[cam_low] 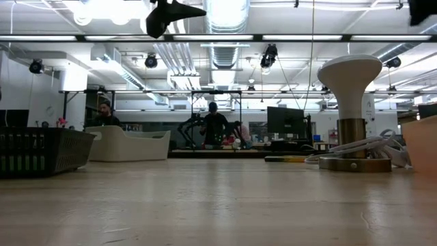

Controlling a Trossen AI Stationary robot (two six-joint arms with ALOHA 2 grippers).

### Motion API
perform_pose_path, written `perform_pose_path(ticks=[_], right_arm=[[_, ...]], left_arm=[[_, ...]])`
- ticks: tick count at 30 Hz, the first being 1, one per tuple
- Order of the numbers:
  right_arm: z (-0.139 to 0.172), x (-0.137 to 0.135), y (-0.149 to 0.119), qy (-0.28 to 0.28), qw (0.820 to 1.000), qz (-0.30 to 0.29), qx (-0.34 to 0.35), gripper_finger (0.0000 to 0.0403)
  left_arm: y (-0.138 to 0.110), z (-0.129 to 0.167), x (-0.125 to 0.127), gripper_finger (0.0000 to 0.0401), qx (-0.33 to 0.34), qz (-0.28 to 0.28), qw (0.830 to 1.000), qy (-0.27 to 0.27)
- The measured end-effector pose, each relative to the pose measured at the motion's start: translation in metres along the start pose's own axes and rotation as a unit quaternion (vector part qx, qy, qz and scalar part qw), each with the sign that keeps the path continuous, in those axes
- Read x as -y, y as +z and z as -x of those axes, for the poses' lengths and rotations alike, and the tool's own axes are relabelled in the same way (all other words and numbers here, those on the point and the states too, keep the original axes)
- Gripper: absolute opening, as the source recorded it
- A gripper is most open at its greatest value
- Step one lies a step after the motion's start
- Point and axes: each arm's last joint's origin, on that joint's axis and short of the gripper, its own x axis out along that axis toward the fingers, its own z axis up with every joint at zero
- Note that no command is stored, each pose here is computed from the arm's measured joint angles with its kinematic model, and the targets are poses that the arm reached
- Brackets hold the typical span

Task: Pick & Place School Supplies
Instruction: Put the yellow yellow crayon box into the orange bin

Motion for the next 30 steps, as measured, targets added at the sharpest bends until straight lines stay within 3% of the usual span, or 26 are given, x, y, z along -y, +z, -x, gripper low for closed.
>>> perform_pose_path(ticks=[7, 14, 19, 24, 30], right_arm=[[0.011, -0.009, 0.018, 0.029, 0.991, -0.044, 0.124, 0.0226], [0.012, -0.008, 0.046, 0.019, 0.955, -0.114, 0.274, 0.0226], [0.008, 0.005, 0.069, 0.005, 0.934, -0.216, 0.285, 0.0226], [0.004, 0.021, 0.093, -0.001, 0.930, -0.281, 0.236, 0.0226], [0.003, 0.045, 0.119, -0.033, 0.927, -0.300, 0.223, 0.0226]], left_arm=[[0.006, -0.002, -0.004, 0.0252, 0.017, 0.015, 1.000, 0.004], [0.010, -0.004, -0.011, 0.0252, 0.025, 0.040, 0.999, 0.018], [0.013, -0.005, -0.018, 0.0252, 0.029, 0.070, 0.997, 0.032], [0.014, -0.007, -0.029, 0.0252, 0.021, 0.099, 0.993, 0.060], [0.017, -0.011, -0.048, 0.0252, -0.012, 0.114, 0.991, 0.071]])
